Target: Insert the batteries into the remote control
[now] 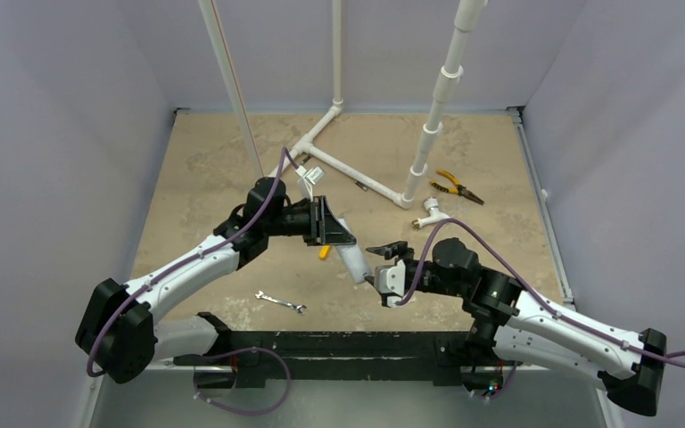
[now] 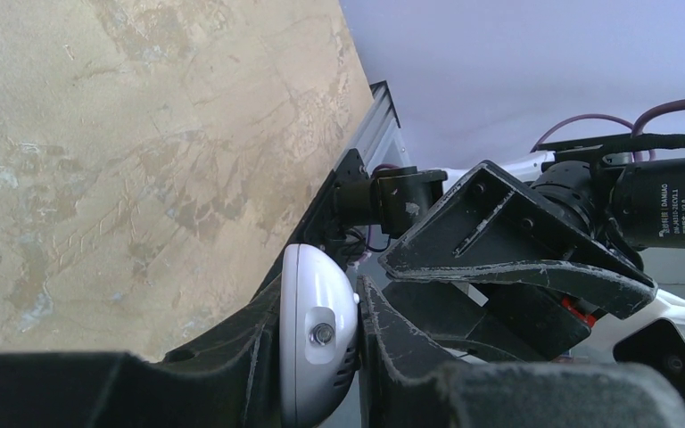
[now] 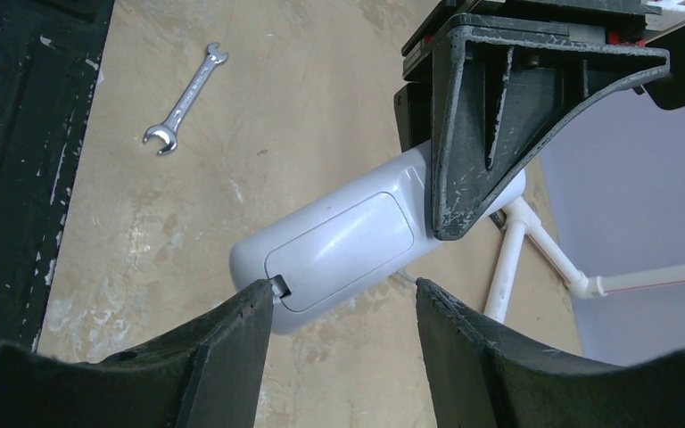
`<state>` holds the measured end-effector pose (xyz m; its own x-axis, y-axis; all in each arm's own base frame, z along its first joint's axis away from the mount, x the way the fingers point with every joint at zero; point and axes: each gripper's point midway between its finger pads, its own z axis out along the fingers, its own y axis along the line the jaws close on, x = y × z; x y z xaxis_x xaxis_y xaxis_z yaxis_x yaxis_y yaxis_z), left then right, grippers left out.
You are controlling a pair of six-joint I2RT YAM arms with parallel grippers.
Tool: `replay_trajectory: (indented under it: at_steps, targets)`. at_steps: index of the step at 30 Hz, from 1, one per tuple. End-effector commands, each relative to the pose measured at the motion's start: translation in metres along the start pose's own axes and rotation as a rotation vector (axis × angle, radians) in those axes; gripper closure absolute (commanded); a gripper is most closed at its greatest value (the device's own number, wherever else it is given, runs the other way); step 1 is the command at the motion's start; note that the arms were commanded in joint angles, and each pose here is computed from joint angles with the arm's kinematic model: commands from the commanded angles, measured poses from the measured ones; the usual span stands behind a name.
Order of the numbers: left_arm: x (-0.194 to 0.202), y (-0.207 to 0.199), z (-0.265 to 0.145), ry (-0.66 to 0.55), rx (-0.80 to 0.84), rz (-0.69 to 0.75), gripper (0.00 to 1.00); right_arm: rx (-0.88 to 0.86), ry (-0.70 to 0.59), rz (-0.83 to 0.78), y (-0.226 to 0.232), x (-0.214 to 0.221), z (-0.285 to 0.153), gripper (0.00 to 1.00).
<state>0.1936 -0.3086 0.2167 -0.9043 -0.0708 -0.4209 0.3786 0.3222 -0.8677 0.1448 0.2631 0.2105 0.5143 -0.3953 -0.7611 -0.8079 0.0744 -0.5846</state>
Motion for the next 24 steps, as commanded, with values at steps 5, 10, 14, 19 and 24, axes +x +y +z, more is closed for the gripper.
replay_trajectory:
  at_steps: [5,10,14,19,24]
  targets:
    - [-0.010,-0.029,-0.004,-0.022,0.087,0.079,1.00,0.036,-0.037,-0.020,-0.011,-0.012,0.002,0.43]
    - [-0.010,-0.031,-0.005,-0.023,0.091,0.082,1.00,0.048,-0.041,-0.024,-0.014,-0.013,0.003,0.43]
    - [-0.010,-0.030,-0.005,-0.023,0.090,0.083,1.00,0.055,-0.057,-0.022,-0.015,-0.015,0.004,0.43]
    - [-0.010,-0.028,-0.004,-0.021,0.085,0.077,1.00,0.071,-0.074,-0.025,-0.018,-0.019,0.002,0.44]
    - [-0.008,-0.025,-0.002,-0.018,0.077,0.066,1.00,0.093,-0.078,-0.030,-0.021,-0.021,-0.002,0.44]
